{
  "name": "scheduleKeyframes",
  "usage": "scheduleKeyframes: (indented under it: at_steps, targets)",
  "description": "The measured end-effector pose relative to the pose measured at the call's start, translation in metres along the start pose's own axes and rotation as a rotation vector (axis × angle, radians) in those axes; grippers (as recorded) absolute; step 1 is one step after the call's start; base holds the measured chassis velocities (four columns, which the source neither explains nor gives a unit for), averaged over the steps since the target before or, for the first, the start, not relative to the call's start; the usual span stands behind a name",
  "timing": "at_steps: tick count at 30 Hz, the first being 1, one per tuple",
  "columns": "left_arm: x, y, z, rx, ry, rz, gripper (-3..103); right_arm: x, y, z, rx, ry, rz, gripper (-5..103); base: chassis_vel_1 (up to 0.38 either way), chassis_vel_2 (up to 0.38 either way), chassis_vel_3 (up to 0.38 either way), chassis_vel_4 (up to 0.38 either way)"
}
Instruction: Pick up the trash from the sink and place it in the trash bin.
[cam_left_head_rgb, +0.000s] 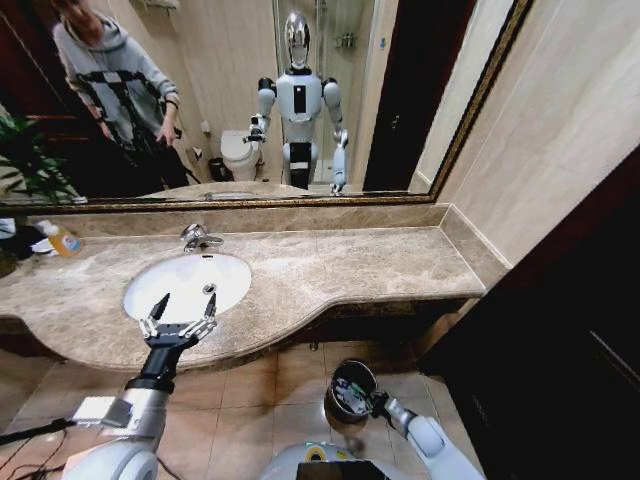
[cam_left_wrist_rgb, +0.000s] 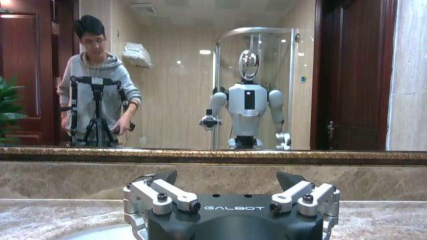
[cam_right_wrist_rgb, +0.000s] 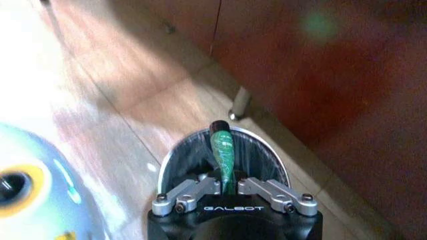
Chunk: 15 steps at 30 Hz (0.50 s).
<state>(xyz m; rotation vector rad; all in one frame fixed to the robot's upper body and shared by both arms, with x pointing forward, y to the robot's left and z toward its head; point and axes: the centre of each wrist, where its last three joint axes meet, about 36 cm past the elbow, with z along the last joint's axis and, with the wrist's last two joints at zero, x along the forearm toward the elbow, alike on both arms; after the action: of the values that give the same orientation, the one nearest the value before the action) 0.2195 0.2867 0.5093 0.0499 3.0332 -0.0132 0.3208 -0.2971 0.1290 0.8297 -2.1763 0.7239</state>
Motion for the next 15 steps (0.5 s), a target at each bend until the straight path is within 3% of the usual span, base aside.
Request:
scheduleKeyframes:
  at_steps: [10, 12, 15]
  targets:
    - [0.0, 0.0, 0.0, 0.0, 0.0, 0.0, 100, -0.039, -0.012, 0.006, 0.032, 0.041, 0.018, 5, 0.0, 0.0, 0.0, 0.0]
    - [0.0, 0.0, 0.0, 0.0, 0.0, 0.0, 100, -0.041, -0.015, 0.006, 0.036, 0.039, 0.025, 9, 0.0, 0.0, 0.0, 0.0]
    - [0.0, 0.0, 0.0, 0.0, 0.0, 0.0, 100, -0.041, -0.016, 0.007, 0.035, 0.039, 0.029, 25, 0.0, 0.0, 0.0, 0.0]
